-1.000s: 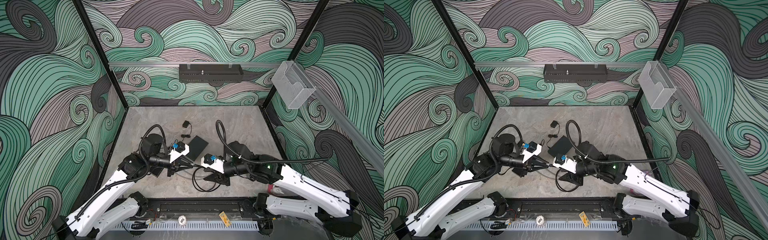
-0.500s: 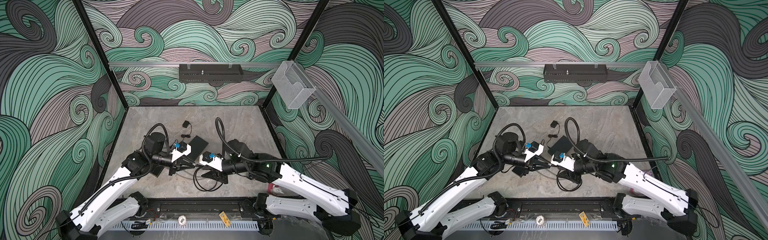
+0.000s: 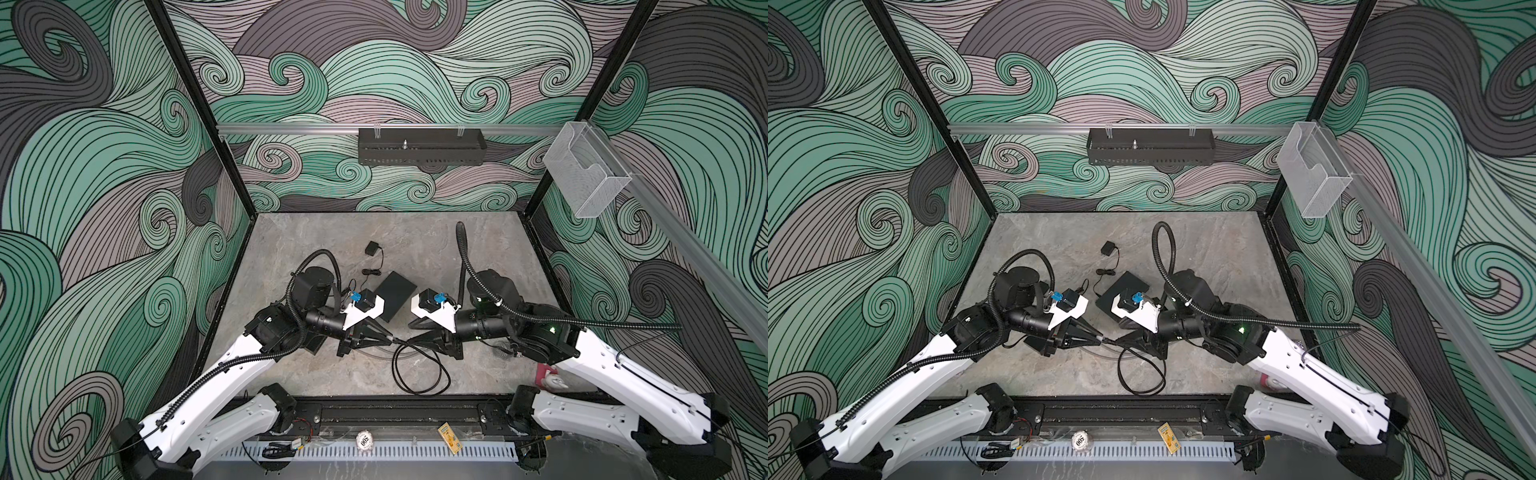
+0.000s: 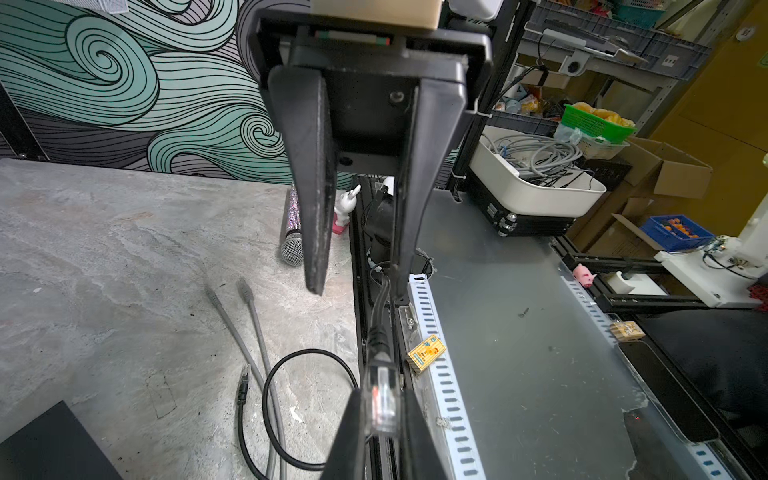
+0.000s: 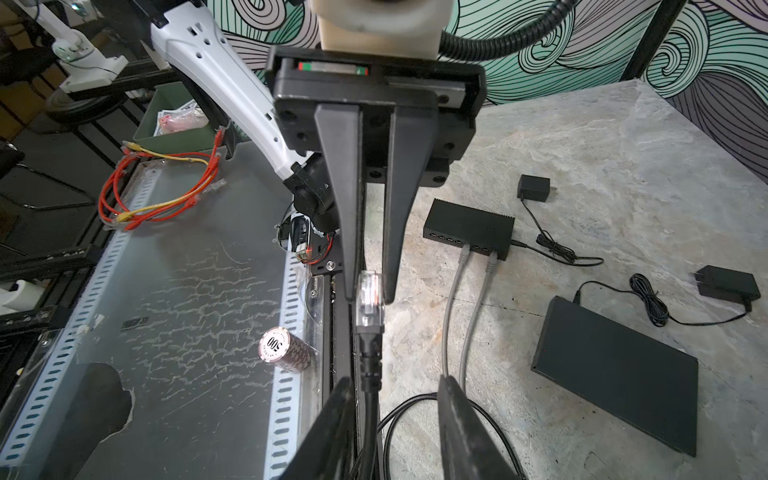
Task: Insert the plug into the switch port
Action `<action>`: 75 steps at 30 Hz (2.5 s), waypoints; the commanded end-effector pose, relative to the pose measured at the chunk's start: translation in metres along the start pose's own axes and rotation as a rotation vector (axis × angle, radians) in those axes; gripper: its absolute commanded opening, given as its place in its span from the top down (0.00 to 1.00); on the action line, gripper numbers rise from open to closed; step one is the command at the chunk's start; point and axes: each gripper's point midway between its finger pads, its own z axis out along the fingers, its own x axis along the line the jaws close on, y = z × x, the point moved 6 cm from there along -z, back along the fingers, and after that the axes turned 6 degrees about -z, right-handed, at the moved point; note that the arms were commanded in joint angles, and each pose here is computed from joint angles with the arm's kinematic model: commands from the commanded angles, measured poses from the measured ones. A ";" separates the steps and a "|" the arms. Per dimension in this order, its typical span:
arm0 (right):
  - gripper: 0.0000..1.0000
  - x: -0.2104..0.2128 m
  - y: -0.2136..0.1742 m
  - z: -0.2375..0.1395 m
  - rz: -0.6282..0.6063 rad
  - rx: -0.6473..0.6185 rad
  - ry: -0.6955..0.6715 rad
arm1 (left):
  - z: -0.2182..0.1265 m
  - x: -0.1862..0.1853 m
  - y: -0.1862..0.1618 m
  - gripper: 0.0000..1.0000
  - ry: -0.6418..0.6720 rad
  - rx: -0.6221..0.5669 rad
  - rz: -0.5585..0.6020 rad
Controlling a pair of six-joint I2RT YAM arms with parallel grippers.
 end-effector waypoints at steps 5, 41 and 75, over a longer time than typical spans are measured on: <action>0.66 0.003 0.001 0.006 0.031 0.012 0.087 | -0.002 -0.008 0.005 1.00 -0.038 -0.010 0.015; 0.81 0.006 -0.013 0.022 0.050 0.096 0.120 | 0.001 0.001 0.008 1.00 -0.004 -0.005 -0.025; 1.00 -0.091 0.067 -0.070 -0.099 0.267 -0.625 | -0.055 0.007 0.023 0.17 0.582 -0.139 -0.172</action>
